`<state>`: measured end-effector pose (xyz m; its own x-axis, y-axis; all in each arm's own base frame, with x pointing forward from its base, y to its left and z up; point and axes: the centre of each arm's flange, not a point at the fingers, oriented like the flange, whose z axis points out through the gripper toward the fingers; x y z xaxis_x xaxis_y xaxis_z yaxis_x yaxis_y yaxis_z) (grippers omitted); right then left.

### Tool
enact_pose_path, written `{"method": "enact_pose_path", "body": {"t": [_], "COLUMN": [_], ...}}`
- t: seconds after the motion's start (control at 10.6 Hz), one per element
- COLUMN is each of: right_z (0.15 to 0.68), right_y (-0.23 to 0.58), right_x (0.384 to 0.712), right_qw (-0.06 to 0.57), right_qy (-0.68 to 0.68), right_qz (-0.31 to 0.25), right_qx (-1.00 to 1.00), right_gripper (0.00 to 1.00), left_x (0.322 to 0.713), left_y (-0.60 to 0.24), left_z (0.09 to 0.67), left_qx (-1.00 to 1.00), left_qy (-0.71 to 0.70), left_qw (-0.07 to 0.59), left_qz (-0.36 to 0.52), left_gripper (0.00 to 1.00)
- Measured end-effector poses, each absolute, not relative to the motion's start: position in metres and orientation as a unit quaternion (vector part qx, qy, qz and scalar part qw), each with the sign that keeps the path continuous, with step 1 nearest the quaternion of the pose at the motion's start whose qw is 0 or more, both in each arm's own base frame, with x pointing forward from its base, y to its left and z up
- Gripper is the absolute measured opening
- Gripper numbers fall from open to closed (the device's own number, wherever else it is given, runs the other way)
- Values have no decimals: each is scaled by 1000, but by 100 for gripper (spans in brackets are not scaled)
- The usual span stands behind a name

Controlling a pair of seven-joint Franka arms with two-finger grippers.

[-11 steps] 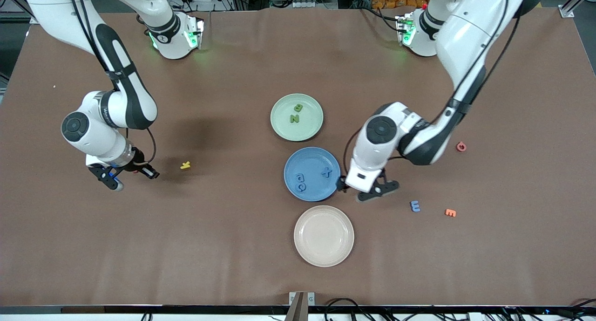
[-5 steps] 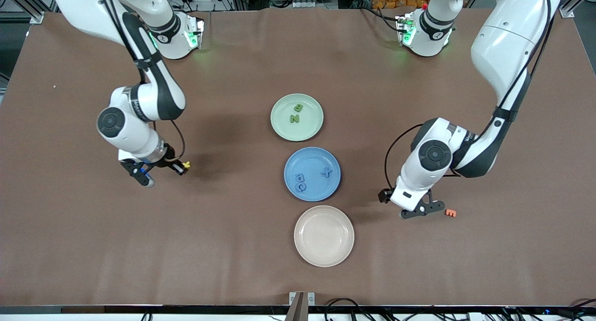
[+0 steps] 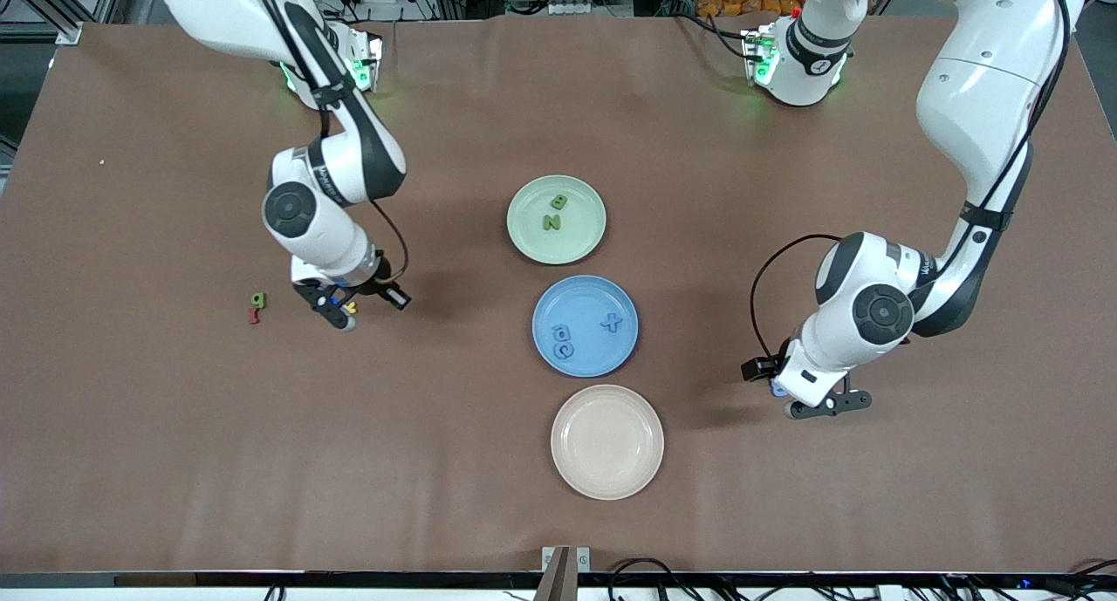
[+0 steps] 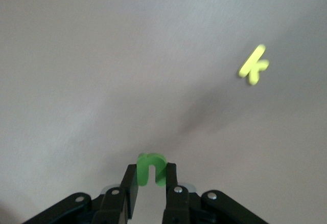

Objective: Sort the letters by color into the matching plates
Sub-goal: 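Place the n on the green plate while the left gripper grasps blue m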

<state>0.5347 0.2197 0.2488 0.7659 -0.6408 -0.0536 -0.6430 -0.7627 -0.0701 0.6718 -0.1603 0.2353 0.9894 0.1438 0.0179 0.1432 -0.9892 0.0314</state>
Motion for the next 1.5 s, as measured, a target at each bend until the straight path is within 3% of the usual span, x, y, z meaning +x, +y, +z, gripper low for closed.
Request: {"method": "enact_pose_path", "body": {"t": [0.75, 1.5], "right_z": [248, 234], "right_y": [323, 430], "right_x": [480, 403], "right_qw": [55, 43], "right_qy": [340, 325], "right_qz": [41, 55], "right_qx": [-938, -943], "right_gripper": [26, 26], "left_x": [668, 669], "left_y": [-134, -130], "left_z": [188, 170], "left_qx": [994, 995], "left_qy": [104, 102], "left_qw": [-3, -8], "left_qz": [-23, -10], "left_gripper": [100, 100]}}
